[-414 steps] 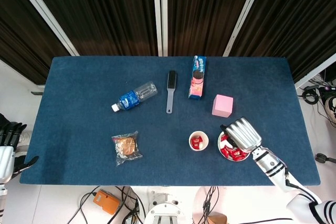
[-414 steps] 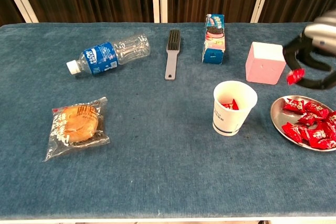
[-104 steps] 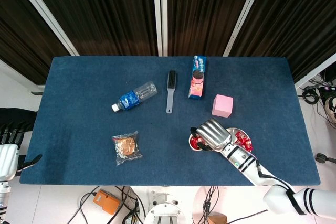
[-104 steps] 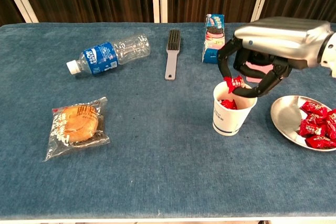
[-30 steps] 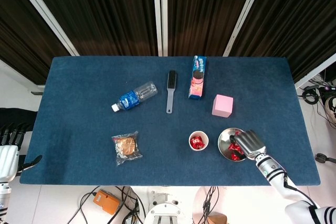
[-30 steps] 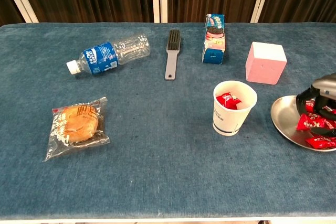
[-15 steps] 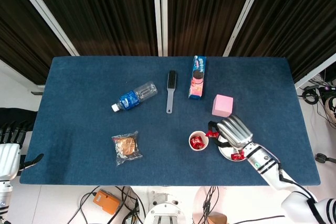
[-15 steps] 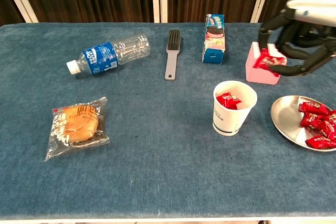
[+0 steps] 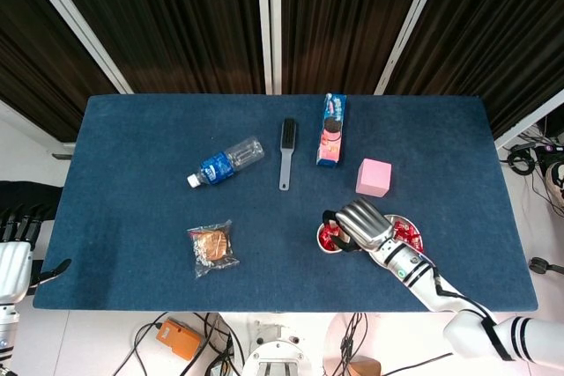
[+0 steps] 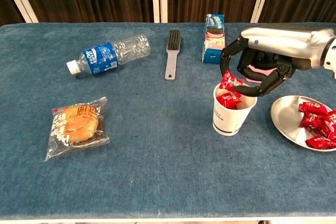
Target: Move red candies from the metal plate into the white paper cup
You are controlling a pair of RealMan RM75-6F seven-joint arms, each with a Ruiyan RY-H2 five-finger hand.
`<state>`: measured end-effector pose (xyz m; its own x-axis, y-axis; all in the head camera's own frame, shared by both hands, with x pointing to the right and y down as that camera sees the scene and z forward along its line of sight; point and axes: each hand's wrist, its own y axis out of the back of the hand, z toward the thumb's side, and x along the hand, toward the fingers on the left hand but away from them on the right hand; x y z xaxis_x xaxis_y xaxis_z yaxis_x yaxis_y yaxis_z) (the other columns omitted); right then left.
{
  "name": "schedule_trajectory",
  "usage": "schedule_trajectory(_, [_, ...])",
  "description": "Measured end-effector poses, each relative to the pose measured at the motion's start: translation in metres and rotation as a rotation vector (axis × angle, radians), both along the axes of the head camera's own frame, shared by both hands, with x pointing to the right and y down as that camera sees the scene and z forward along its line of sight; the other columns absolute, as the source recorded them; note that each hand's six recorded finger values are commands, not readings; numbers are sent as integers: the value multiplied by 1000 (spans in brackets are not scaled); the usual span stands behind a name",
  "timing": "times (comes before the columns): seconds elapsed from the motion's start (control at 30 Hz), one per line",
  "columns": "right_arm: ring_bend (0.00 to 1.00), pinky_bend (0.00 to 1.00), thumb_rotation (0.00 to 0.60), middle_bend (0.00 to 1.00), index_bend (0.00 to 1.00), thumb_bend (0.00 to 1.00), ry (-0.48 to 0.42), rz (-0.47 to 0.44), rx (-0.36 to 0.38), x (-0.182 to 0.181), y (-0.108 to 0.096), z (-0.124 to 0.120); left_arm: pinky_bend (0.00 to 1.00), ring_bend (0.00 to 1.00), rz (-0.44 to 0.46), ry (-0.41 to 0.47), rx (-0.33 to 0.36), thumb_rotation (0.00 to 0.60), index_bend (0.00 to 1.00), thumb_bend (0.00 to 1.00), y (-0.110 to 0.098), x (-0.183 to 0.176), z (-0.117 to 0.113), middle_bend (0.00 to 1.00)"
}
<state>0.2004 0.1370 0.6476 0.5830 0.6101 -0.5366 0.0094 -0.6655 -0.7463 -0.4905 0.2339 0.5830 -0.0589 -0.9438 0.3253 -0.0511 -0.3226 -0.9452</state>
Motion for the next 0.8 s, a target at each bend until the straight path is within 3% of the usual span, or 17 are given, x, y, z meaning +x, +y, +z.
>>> schedule_trajectory(0.33, [1000, 1000, 600, 902, 448, 541, -2, 2, 12, 5, 3, -3, 0, 0, 1, 3, 1, 600, 123, 0, 0, 0, 1, 111])
schedule_trajectory(0.53, [1000, 1000, 600, 902, 445, 541, -8, 61, 82, 25, -5, -20, 0, 0, 7, 6, 4, 600, 123, 0, -3, 1, 1, 111])
schedule_trajectory(0.63, [1000, 1000, 600, 902, 453, 529, 27, 102, 129, 47, -7, -28, 0, 0, 13, 10, 5, 600, 123, 0, -4, 3, 2, 111])
schedule_trajectory(0.8, [1000, 1000, 600, 902, 477, 438, 147, 107, 139, 82, 5, -28, 0, 0, 18, 15, 3, 600, 123, 0, -5, 6, 3, 111])
